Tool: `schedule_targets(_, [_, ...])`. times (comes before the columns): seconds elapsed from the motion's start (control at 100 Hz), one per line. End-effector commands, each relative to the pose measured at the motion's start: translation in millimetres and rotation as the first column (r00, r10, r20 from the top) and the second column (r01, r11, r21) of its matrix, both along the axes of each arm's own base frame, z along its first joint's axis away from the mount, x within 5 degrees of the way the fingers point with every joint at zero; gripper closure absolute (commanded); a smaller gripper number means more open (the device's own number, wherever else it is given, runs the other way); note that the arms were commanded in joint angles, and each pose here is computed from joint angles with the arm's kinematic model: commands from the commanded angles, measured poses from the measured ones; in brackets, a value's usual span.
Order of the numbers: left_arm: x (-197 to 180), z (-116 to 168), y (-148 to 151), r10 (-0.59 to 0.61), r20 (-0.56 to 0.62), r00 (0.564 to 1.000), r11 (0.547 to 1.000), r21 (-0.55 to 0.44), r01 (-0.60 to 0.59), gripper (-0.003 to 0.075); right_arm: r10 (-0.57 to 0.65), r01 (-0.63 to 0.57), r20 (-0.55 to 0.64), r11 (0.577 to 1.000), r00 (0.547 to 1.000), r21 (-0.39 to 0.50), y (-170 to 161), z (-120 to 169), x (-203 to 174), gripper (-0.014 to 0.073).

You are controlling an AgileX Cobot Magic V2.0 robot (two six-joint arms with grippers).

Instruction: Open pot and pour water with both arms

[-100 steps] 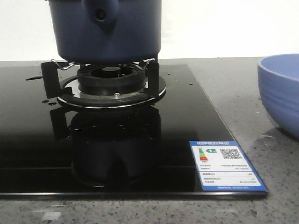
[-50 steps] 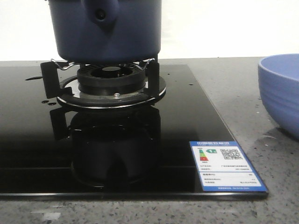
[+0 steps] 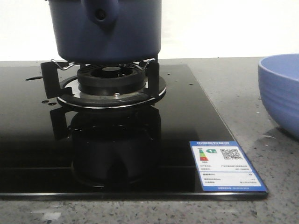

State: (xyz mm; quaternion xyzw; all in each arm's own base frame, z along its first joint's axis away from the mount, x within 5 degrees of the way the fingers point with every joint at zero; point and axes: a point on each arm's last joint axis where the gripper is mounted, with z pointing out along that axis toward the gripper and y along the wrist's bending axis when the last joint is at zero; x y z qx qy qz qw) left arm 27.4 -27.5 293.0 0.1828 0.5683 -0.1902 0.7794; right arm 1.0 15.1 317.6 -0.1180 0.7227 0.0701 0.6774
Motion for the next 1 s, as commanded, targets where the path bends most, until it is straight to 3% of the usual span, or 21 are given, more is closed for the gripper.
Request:
schedule_targets(0.0, [2,6,4,0.068,0.019,0.997,0.997,0.045,-0.069,0.0741,-0.011,0.009,0.092,1.0,0.996,0.02,-1,14,0,0.0659])
schedule_targets(0.1, [6,0,9,0.151,0.008,0.989,0.981,0.12,-0.151,0.0741,-0.011,0.009,0.092,1.0,0.996,0.02,-1,14,0,0.0659])
schedule_targets(0.29, [16,-25,13,0.269,-0.08,0.96,0.955,0.15,-0.255,0.0741,-0.011,0.009,0.092,1.0,0.996,0.02,-1,14,0,0.0659])
schedule_targets(0.47, [26,-56,17,0.384,-0.165,0.908,0.916,0.191,-0.353,0.0741,-0.011,0.009,0.092,1.0,0.996,0.02,-1,14,0,0.0659])
schedule_targets(0.63, [30,-80,22,0.452,-0.266,0.852,0.892,0.164,-0.422,0.0741,-0.011,0.009,0.092,1.0,0.996,0.02,-1,14,0,0.0659])
schedule_targets(0.8, [30,-106,22,0.458,-0.354,0.816,0.889,0.186,-0.418,0.0741,-0.011,0.009,0.092,1.0,0.996,0.02,-1,14,0,0.0659])
schedule_targets(0.99, [26,-115,21,0.459,-0.401,0.792,0.887,0.256,-0.385,0.0741,-0.011,0.009,0.092,1.0,0.996,0.02,-1,14,0,0.0659])
